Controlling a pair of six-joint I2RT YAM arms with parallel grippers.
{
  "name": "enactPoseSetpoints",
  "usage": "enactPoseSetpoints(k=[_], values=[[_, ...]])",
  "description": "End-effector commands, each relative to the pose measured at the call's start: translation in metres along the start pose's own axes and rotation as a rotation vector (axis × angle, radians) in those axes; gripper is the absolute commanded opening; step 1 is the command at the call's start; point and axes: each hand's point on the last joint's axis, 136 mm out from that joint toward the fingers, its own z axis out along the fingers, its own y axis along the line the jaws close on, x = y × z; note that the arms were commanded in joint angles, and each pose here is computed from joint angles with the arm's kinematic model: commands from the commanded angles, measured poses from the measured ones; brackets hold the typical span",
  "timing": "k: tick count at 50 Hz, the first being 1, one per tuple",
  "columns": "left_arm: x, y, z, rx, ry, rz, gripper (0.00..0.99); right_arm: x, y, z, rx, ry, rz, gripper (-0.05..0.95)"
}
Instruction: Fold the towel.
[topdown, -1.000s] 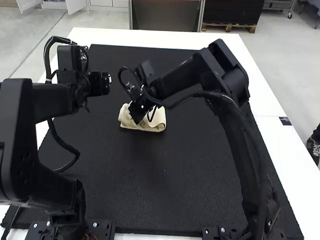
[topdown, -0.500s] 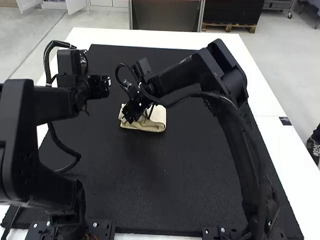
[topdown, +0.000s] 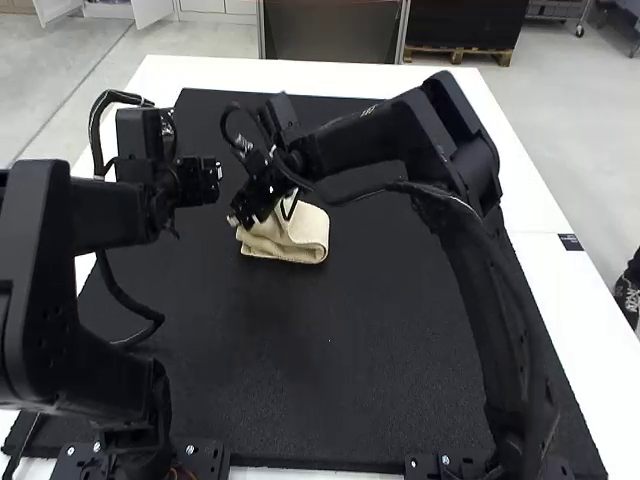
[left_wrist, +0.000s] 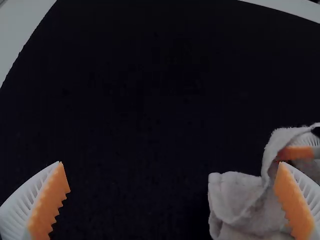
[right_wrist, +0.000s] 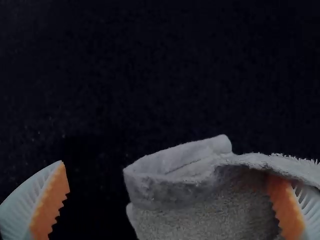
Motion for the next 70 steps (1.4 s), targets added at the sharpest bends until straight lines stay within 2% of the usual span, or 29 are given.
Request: enactPoseSetpoints(k=[1,15,25,27,29,36,40,42,43,46,48,51,55,57,61,62,70], values=[[-0.008,-0.001,-0.003,0.006,-0.031,0.002,0.962,-0.049,-0.011,-0.031,0.026,-0.107,-0.010,0.90],[-0.014,0.000,-0.004,0.004,-0.037,0.003,0.962,0.024,0.016,-0.014,-0.086,0.101,0.076,0.90],[-0.020,-0.002,-0.003,0.008,-0.057,0.005,0.962,0.044,0.032,-0.021,-0.155,0.173,0.079,0.90],[-0.022,-0.002,-0.003,0.009,-0.064,0.007,0.962,0.049,0.037,-0.023,-0.175,0.199,0.056,0.90],[-0.023,-0.003,-0.003,0.010,-0.067,0.008,0.962,0.046,0.041,-0.027,-0.204,0.193,0.056,0.90],[-0.021,-0.002,-0.002,0.010,-0.061,0.009,0.962,0.023,0.034,-0.040,-0.180,0.131,0.026,0.90],[-0.019,-0.002,-0.002,0.010,-0.056,0.009,0.962,-0.007,0.021,-0.049,-0.121,0.031,-0.013,0.90],[-0.020,-0.001,-0.002,0.008,-0.058,0.009,0.962,-0.020,0.004,-0.053,-0.047,-0.012,-0.020,0.90],[-0.021,-0.001,-0.002,0.008,-0.058,0.010,0.962,-0.029,-0.003,-0.054,-0.022,-0.047,-0.009,0.86],[-0.023,-0.002,-0.003,0.011,-0.061,0.013,0.962,-0.032,-0.034,-0.056,0.053,-0.087,0.045,0.65],[-0.023,-0.003,-0.003,0.014,-0.059,0.017,0.962,-0.027,-0.054,-0.058,0.085,-0.097,0.063,0.58],[-0.022,-0.003,-0.003,0.014,-0.053,0.018,0.962,-0.021,-0.084,-0.058,0.136,-0.121,0.093,0.53],[-0.025,-0.003,-0.003,0.014,-0.055,0.017,0.962,-0.009,-0.110,-0.052,0.174,-0.130,0.113,0.52],[-0.027,-0.004,-0.003,0.015,-0.056,0.018,0.962,0.002,-0.118,-0.047,0.183,-0.112,0.119,0.37],[-0.034,-0.004,-0.004,0.014,-0.059,0.020,0.962,0.022,-0.132,-0.040,0.193,-0.086,0.154,0.00],[-0.035,-0.004,-0.004,0.014,-0.059,0.021,0.962,0.024,-0.134,-0.038,0.195,-0.085,0.159,-0.02],[-0.040,-0.003,-0.005,0.011,-0.060,0.028,0.962,0.028,-0.133,-0.022,0.162,-0.088,0.171,-0.02]])
